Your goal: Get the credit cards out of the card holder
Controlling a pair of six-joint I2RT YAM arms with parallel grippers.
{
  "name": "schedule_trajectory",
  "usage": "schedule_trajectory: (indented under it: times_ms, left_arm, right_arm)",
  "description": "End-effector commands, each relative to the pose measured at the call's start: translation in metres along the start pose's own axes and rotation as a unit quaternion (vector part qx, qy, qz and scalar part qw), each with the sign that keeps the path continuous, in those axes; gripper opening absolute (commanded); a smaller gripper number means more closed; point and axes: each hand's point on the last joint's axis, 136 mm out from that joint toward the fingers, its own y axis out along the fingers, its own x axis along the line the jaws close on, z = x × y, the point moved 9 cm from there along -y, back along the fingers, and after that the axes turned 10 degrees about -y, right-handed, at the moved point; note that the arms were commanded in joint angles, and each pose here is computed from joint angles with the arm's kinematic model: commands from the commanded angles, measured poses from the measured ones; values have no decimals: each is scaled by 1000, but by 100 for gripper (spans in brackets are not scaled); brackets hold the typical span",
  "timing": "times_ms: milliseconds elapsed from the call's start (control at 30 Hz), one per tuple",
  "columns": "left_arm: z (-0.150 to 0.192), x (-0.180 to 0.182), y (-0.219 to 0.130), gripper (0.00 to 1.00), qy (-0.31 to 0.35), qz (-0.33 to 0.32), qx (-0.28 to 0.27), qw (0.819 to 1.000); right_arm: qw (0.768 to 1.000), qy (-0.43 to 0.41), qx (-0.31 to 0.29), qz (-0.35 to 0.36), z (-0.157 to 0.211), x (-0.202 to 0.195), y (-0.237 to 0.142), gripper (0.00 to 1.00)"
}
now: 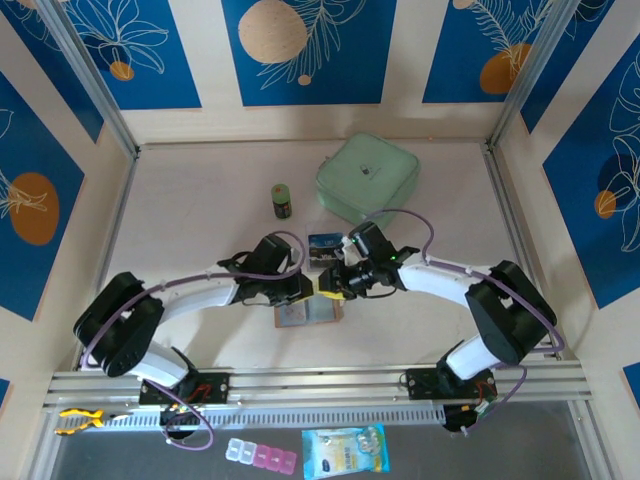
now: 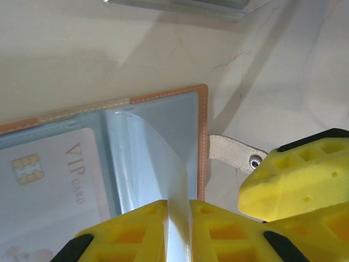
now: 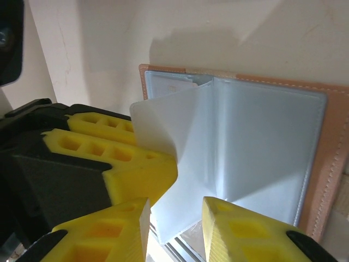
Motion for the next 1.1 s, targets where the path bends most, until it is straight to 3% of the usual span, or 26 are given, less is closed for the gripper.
schedule_trajectory:
  times_ms: [0,233,367,633,1067]
  left_arm:
    - [1,-13,6,17,15,12,15,1000]
    - [0,-25,24,17,22,14,31,999]
    - [0,-32,33,24,27,14,39,999]
    - [-1,-43,45,26,35,20,50,998]
    - [-1,-30,27,26,39,25,27,999]
  right_arm:
    - [1000,0,1,6,7,-4,-9,32]
    - [1000,4,-11,10,11,-8,-21,32]
    - [1000,7,-15,15,14,-11,-27,32]
    - [999,12,-21,28,20,-14,-36,33]
    - [999,16,-11,32,15,-9,-29,32]
